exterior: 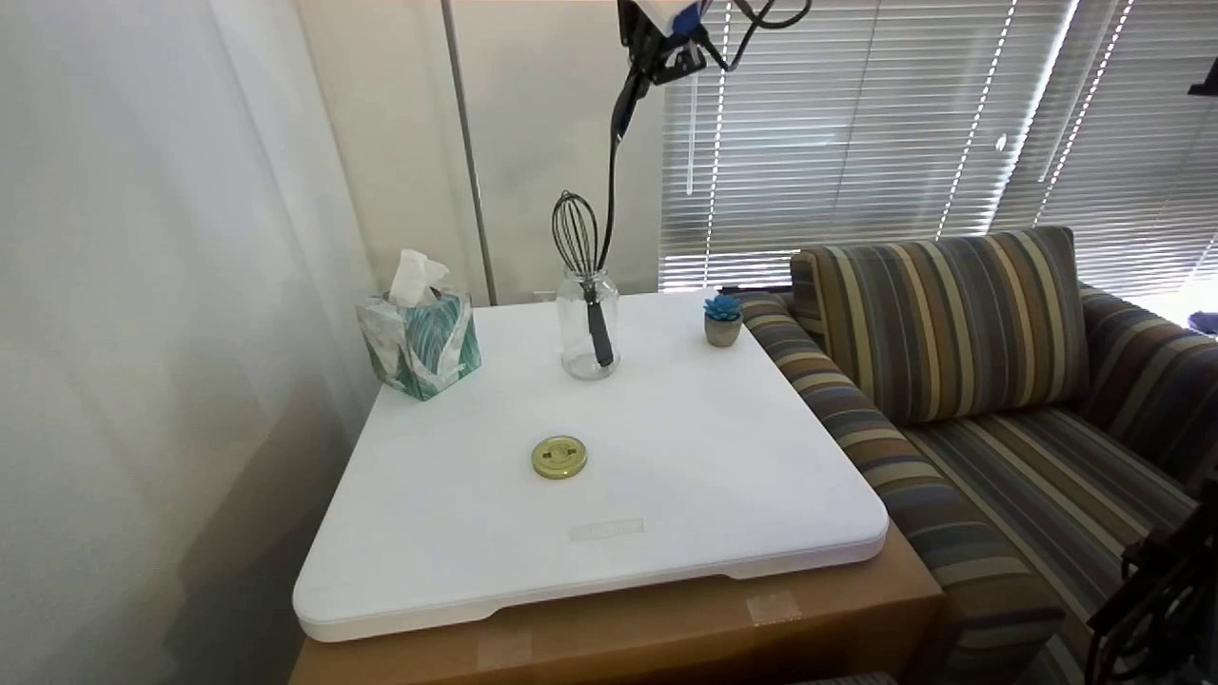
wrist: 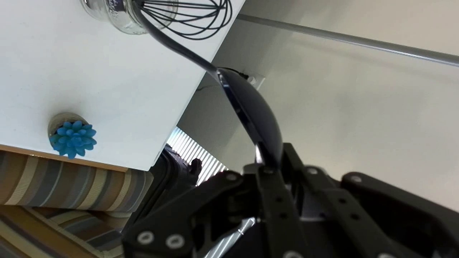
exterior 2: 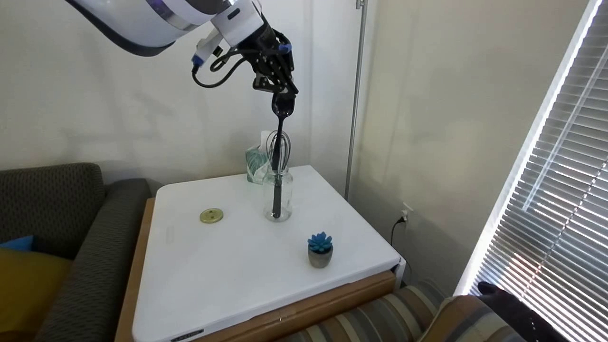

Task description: Uncover the jar and put the whisk and the spoon inside the jar

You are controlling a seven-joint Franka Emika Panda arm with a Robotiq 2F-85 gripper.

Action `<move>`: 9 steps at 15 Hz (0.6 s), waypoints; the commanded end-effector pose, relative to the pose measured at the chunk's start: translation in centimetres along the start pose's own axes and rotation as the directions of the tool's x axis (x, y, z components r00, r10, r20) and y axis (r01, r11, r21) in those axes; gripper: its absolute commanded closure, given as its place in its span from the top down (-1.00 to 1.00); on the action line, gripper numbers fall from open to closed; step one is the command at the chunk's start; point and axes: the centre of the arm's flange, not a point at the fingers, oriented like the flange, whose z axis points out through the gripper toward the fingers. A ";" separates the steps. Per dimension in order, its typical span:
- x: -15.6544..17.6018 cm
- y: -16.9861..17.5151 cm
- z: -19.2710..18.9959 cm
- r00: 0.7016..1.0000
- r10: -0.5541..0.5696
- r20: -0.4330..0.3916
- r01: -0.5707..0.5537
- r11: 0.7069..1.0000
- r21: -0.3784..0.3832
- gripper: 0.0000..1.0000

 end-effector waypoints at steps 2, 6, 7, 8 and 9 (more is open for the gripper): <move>0.6 2.0 0.0 1.000 -0.014 0.004 0.015 1.000 -0.012 -0.95; -0.6 3.2 1.6 0.999 -0.038 0.018 0.039 0.998 -0.045 -0.95; -1.0 3.5 2.1 0.999 -0.043 0.024 0.044 0.998 -0.054 -0.95; -1.3 3.8 2.6 0.998 -0.047 0.031 0.049 0.997 -0.062 -0.95; -1.7 4.2 3.1 0.998 -0.052 0.032 0.055 0.996 -0.072 -0.95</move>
